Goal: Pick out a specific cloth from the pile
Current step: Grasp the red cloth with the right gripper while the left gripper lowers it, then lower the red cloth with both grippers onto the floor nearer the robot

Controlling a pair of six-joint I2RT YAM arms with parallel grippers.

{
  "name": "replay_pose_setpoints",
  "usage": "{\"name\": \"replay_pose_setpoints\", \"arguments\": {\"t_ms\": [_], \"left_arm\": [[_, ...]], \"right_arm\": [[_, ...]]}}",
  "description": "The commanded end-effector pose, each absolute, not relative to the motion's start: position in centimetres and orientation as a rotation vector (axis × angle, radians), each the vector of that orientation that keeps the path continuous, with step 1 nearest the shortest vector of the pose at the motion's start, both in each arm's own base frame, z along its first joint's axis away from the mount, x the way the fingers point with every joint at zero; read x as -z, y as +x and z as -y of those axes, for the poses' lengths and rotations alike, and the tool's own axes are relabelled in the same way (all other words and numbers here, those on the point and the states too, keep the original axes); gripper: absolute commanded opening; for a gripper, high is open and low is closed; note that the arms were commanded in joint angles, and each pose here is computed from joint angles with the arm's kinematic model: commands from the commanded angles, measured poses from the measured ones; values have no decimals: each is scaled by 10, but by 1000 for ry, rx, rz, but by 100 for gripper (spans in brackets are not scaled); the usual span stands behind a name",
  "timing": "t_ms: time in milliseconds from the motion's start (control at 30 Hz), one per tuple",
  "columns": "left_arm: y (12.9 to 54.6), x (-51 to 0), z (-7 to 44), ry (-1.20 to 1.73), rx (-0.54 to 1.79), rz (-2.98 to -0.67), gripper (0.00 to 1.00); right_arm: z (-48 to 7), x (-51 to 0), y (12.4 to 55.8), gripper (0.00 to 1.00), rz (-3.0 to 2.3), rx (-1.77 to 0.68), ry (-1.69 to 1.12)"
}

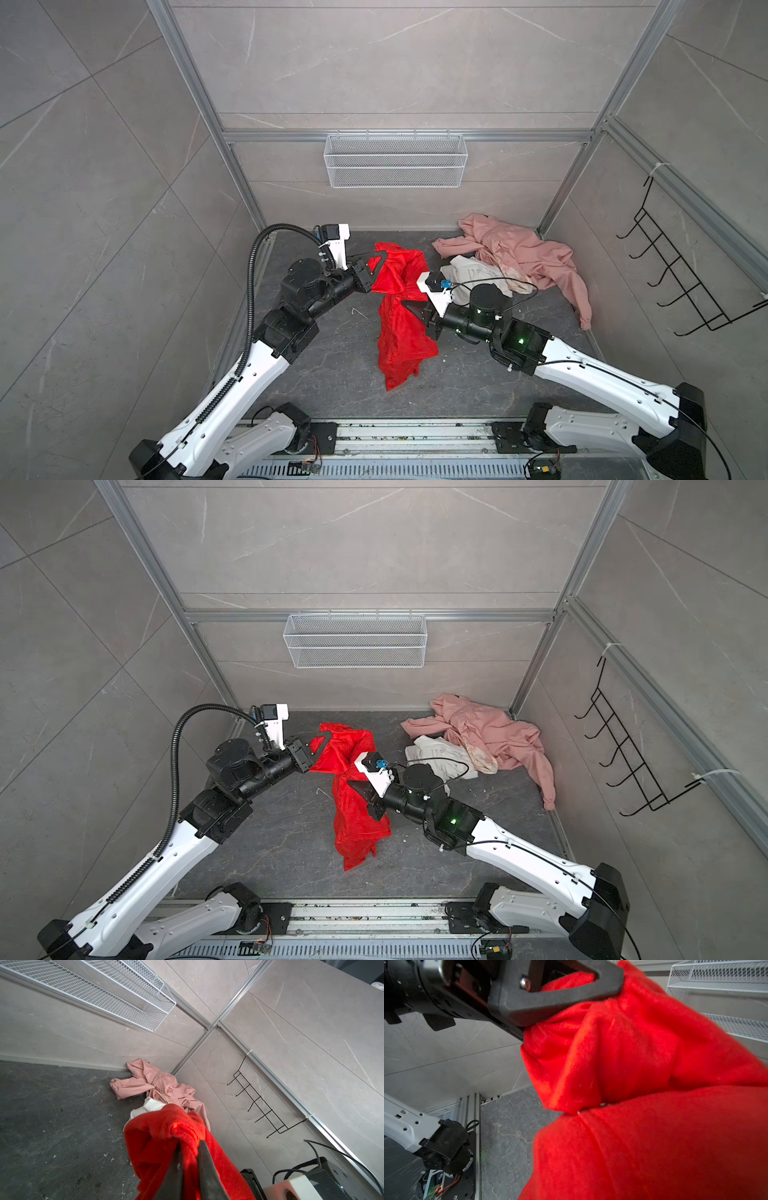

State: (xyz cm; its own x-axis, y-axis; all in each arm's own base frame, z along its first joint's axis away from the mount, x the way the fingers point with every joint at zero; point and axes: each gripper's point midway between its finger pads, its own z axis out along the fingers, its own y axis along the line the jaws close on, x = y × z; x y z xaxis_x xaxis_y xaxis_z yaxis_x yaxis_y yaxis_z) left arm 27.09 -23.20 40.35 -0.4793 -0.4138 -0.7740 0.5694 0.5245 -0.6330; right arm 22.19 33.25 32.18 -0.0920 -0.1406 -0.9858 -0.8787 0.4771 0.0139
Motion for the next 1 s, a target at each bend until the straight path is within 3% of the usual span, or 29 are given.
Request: {"name": "replay_pose_setpoints", "arguments": {"t_ms": [0,667,967], "left_arm": [[265,-412,221,101,1162,-1671,0],[263,-357,209,36,1123,-1782,0],[261,-309,208,-13,1114,-1912,0]], "right_arm": [[-333,-327,224,0,-1533,-805,-868],[-333,-273,222,0,-1682,-823,-853],[-335,-242,220,0,-1739,-827,-854]]}}
